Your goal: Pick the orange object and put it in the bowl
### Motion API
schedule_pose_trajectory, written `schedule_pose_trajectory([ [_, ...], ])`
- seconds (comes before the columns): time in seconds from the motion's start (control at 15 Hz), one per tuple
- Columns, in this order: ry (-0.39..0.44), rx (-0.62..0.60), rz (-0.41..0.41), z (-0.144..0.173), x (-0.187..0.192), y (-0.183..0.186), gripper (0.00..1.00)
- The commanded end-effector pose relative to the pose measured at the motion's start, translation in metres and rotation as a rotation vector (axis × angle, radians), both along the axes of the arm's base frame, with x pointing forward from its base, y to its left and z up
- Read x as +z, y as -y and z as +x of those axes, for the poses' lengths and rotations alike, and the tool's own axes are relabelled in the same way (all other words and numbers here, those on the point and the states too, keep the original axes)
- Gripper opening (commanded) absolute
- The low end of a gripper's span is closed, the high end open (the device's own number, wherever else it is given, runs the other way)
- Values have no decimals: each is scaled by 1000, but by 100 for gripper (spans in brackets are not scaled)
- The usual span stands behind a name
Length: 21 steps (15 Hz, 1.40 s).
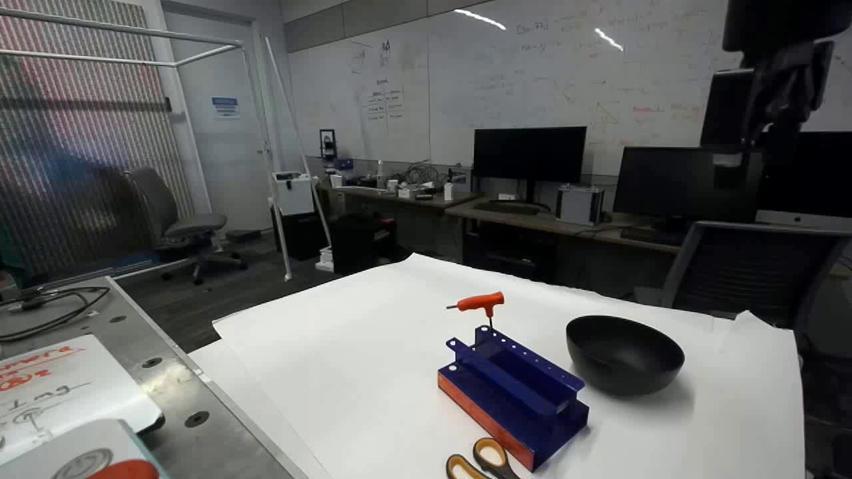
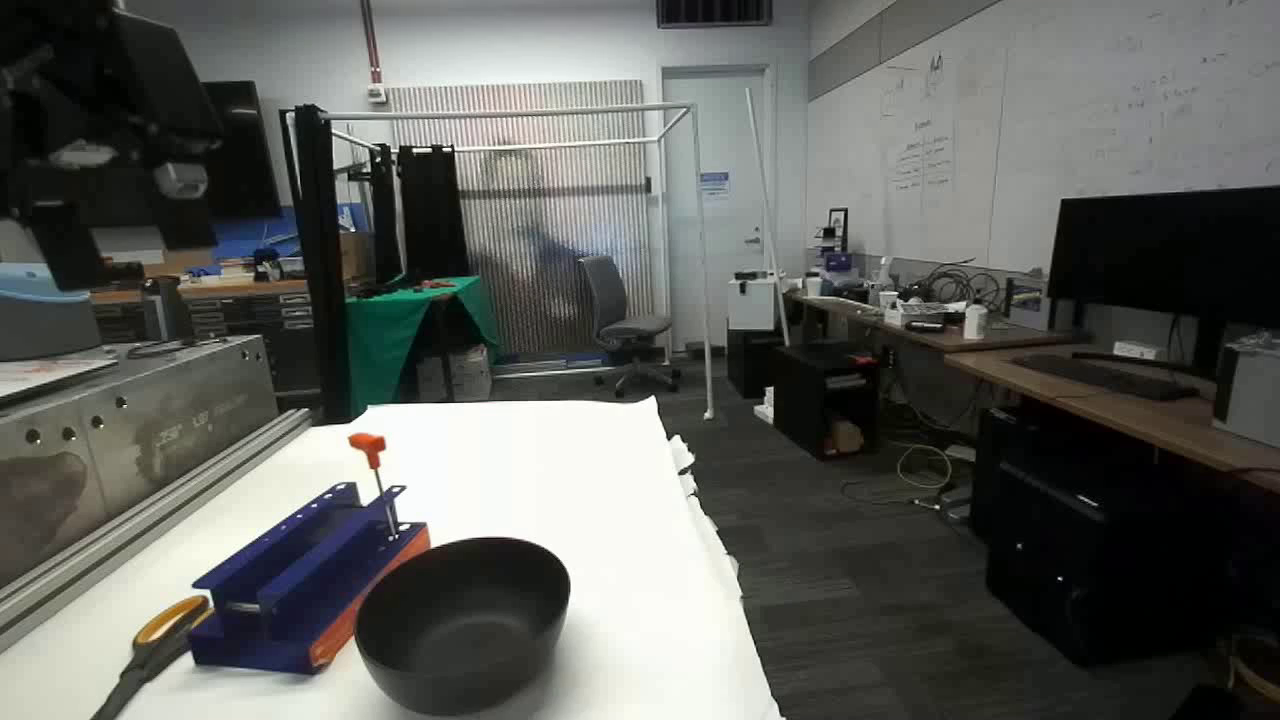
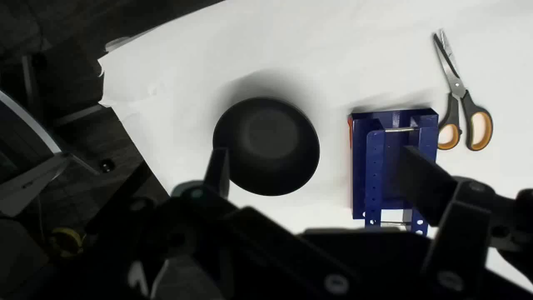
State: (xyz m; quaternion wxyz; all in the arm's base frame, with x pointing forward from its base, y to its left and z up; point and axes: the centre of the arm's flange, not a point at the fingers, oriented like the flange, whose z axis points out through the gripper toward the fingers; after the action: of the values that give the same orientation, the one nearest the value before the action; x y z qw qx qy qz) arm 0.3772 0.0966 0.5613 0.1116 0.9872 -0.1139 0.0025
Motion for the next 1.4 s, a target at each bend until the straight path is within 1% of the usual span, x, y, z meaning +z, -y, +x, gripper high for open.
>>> schedule_pose_trajectory([
  [0.0,4,1,1,0,2,0,100],
  [0.47,20,2,2,-1,9,-1,100],
  [0.53,25,53,-2,20,8,4,100],
  [0.6,25,134,3,42,8,7,100],
  [0.67,48,196,8,67,8,7,100],
  [0.8,87,303,12,113,2,5,100],
  [0.93,93,395,37,154,-10,4,100],
  [1.07,50,471,81,196,-30,1,100],
  [1.13,19,500,100,215,-42,0,100],
  [1.27,-58,562,164,253,-67,-4,100],
  [1.33,-94,594,190,266,-78,-5,100],
])
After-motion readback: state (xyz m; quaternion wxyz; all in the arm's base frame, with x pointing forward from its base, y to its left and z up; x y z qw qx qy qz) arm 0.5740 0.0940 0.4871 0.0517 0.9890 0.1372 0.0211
